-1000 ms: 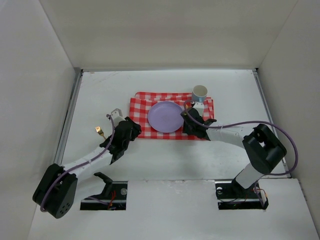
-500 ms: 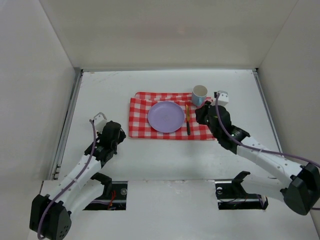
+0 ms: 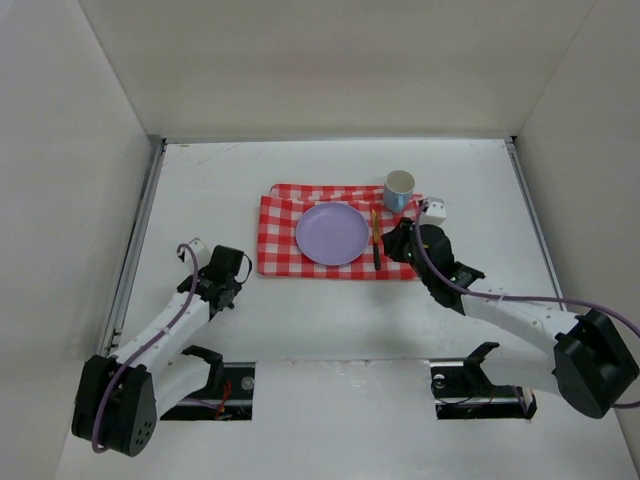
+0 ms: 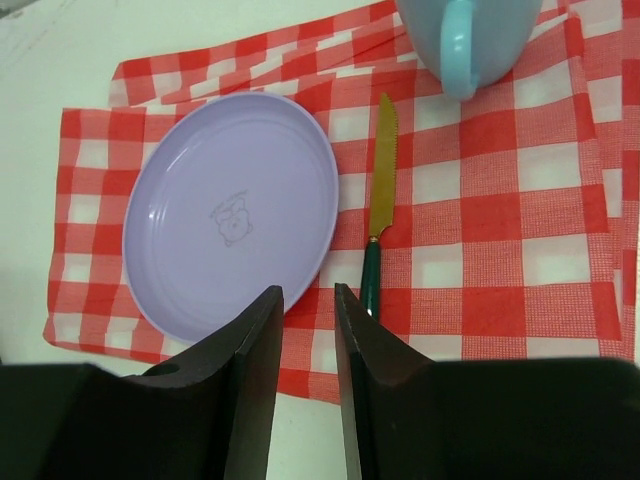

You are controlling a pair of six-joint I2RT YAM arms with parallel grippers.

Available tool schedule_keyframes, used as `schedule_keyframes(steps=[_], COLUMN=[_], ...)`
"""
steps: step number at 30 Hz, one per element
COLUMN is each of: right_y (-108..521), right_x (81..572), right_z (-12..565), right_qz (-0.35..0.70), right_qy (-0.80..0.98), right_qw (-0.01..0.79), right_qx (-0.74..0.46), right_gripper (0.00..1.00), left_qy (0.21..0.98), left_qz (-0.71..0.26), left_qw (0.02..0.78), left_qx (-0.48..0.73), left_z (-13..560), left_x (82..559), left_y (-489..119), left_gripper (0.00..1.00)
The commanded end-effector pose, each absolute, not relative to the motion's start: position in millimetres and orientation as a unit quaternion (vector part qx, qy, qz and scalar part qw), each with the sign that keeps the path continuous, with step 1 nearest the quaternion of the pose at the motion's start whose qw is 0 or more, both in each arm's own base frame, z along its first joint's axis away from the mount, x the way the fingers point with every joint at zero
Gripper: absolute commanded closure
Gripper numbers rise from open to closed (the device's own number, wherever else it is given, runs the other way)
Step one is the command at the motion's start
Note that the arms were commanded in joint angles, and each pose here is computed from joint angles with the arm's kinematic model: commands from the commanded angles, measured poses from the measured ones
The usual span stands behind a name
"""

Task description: Set the dinner table for one person

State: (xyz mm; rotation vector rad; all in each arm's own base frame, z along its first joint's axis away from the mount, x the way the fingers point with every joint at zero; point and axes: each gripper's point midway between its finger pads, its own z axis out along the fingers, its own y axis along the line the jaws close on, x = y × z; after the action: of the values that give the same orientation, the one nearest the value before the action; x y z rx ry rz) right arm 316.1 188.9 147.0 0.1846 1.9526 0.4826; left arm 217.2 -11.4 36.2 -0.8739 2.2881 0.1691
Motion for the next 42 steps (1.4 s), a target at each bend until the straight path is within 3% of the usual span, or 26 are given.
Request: schedule_keyframes(steps=[1, 14, 17, 19, 26, 34, 42], right_y=[201, 194, 189, 187, 175, 173, 168], right_x=[328, 326, 329, 330, 334, 336, 337], right_z=[170, 172, 170, 168, 163, 158, 156], right_qz=[0.235, 0.237, 0.232, 0.23, 0.221, 0.216, 0.214], right_qy=[0.795, 0.789, 0.79, 0.791, 0.79, 0.793, 0.792], right_qw=[0.553, 0.56, 0.56, 0.558, 0.559, 0.555, 0.557], right_qx=[0.082, 0.09, 0.096, 0.101, 0.119, 0.124, 0.13], right_gripper=[0.67, 0.63, 0.63, 0.63, 0.59, 0.59, 0.59], left_qy=[0.872, 0.877, 0.878, 0.88, 0.853, 0.852, 0.893], left_qz=[0.075, 0.063, 0.058, 0.046, 0.005, -0.025, 0.007], left_qw=[0.334, 0.316, 0.31, 0.306, 0.386, 0.46, 0.443], left_qx=[-0.35, -0.357, -0.36, -0.361, -0.35, -0.246, -0.076], left_z=[35, 10, 5, 2, 53, 116, 123], left_x=[215, 216, 216, 218, 248, 286, 319], left_y=[-5, -3, -3, -7, -12, -64, -147], left_gripper=[0.7, 0.77, 0.82, 0.92, 1.0, 1.0, 0.99])
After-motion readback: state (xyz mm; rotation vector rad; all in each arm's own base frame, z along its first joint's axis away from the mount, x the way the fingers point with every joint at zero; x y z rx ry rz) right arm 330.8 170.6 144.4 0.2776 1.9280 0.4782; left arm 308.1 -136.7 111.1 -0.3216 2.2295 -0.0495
